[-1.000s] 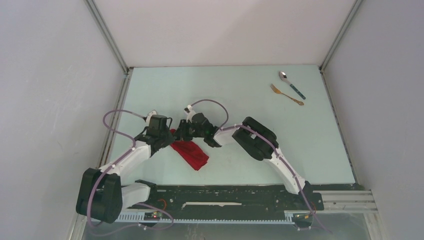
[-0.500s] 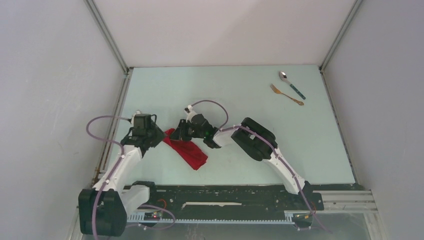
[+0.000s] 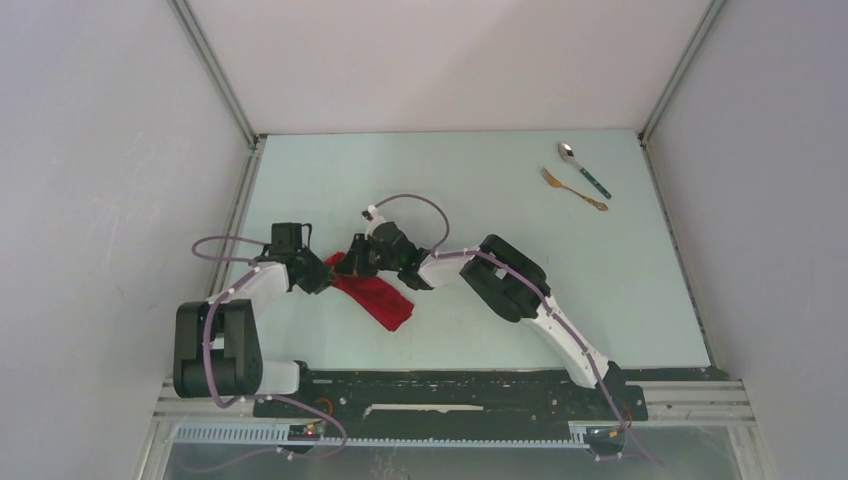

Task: Fold the napkin into a case and place the utensils inside
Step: Stuff the top corner of the smaller-rectangle-folded napkin into the folded napkin.

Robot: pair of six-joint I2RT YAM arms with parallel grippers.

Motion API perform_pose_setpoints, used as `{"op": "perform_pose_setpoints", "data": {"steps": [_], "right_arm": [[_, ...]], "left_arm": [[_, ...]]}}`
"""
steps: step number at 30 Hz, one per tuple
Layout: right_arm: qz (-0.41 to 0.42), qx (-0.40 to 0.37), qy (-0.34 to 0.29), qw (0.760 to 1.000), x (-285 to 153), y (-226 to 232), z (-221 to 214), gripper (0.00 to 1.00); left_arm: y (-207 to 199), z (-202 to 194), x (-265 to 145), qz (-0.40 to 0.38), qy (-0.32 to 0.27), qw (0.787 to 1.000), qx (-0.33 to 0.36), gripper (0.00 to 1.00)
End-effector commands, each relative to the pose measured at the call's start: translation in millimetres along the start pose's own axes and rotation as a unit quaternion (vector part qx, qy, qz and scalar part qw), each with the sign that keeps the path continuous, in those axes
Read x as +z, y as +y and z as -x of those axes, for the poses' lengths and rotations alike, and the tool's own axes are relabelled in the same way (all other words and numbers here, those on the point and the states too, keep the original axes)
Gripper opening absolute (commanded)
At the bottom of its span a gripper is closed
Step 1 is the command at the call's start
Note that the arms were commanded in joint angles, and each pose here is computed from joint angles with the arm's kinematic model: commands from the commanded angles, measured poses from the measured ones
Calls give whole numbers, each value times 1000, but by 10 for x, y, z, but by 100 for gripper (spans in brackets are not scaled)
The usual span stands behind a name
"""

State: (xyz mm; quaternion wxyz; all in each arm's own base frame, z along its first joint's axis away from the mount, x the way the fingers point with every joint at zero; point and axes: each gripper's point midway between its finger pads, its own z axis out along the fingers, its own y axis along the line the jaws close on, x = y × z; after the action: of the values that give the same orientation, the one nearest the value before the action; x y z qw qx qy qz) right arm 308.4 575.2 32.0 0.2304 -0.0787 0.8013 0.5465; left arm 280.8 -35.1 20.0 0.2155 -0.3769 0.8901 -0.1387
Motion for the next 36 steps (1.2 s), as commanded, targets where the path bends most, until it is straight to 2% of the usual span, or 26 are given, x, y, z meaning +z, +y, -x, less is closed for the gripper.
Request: {"op": "perform_pose_setpoints", "data": {"steps": [1,5,13,18,23,28,31,36], "right_arm": [[-29,-30,8,999,-111,-24,-63,22],[-12,-46,21,999,-433,108,10,38],[16,-94,50,994,-699,406,89,42],[-9,-105,50,993,-720,279,105,38],[-15,-98,48,994,-633,139,129,23],[-9,-99,54,994,-433,100,94,23],[3,-87,63,994,-283,85,37,23],[4,-86,59,995,-29,35,-23,22]], "left_arm": [[-140,151,-142,-27,-35,999,9,28],[-165,221,-305,-37,-54,998,-3,31],[-360,348,-431,-62,-60,996,-2,34],[-390,288,-352,-69,-37,997,-2,33],[-366,317,-327,-60,-43,997,-4,30],[-404,391,-295,-55,-46,997,-1,32],[-438,407,-219,-49,-30,998,-2,26],[-435,553,-79,-30,-38,999,-8,22]]}}
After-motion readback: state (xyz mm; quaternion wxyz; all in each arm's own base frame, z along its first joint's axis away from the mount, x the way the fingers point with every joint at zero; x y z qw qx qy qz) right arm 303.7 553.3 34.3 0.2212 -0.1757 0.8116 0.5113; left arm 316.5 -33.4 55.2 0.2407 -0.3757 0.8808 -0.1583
